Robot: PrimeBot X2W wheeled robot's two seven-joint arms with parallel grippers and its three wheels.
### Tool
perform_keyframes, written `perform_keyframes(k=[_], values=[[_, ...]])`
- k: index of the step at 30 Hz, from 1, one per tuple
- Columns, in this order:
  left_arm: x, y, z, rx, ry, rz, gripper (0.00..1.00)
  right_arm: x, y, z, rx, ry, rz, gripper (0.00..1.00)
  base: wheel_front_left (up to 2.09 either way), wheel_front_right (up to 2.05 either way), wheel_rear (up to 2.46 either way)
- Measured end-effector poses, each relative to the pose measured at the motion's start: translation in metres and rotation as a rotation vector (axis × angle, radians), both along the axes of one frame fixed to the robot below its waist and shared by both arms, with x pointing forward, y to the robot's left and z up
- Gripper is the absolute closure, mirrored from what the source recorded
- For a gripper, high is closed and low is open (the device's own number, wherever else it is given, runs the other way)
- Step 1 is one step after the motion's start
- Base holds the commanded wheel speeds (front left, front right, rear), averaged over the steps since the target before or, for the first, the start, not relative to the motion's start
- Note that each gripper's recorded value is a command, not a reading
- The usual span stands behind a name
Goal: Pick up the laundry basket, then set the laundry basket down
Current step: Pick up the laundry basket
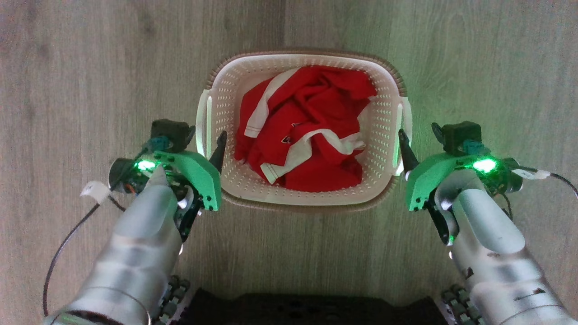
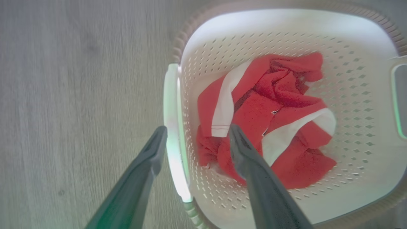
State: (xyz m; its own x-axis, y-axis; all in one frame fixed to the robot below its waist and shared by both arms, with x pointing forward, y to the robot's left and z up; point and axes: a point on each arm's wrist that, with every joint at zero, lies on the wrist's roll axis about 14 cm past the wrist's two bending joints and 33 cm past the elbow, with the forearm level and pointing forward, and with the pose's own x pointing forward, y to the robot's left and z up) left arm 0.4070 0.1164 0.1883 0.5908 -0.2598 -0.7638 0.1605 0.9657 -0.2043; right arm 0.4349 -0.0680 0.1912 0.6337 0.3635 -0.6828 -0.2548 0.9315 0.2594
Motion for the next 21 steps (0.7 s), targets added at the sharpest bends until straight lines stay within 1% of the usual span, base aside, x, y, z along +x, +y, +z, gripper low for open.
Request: perform_keyframes(k=[9, 17, 21], values=[[-0.007, 0.002, -0.014, 0.014, 0.049, -0.005, 0.00, -0.004, 0.003, -0.011, 0.009, 0.031, 0.003, 0.00, 0.00, 0.00, 0.00], [-0.004, 0.001, -0.019, 0.024, 0.055, -0.016, 0.00, -0.005, 0.007, -0.018, 0.015, 0.050, 0.010, 0.00, 0.00, 0.00, 0.00], [-0.005, 0.002, -0.021, 0.020, 0.063, -0.002, 0.00, -0.004, 0.007, -0.019, 0.016, 0.053, 0.006, 0.00, 0.00, 0.00, 0.00]])
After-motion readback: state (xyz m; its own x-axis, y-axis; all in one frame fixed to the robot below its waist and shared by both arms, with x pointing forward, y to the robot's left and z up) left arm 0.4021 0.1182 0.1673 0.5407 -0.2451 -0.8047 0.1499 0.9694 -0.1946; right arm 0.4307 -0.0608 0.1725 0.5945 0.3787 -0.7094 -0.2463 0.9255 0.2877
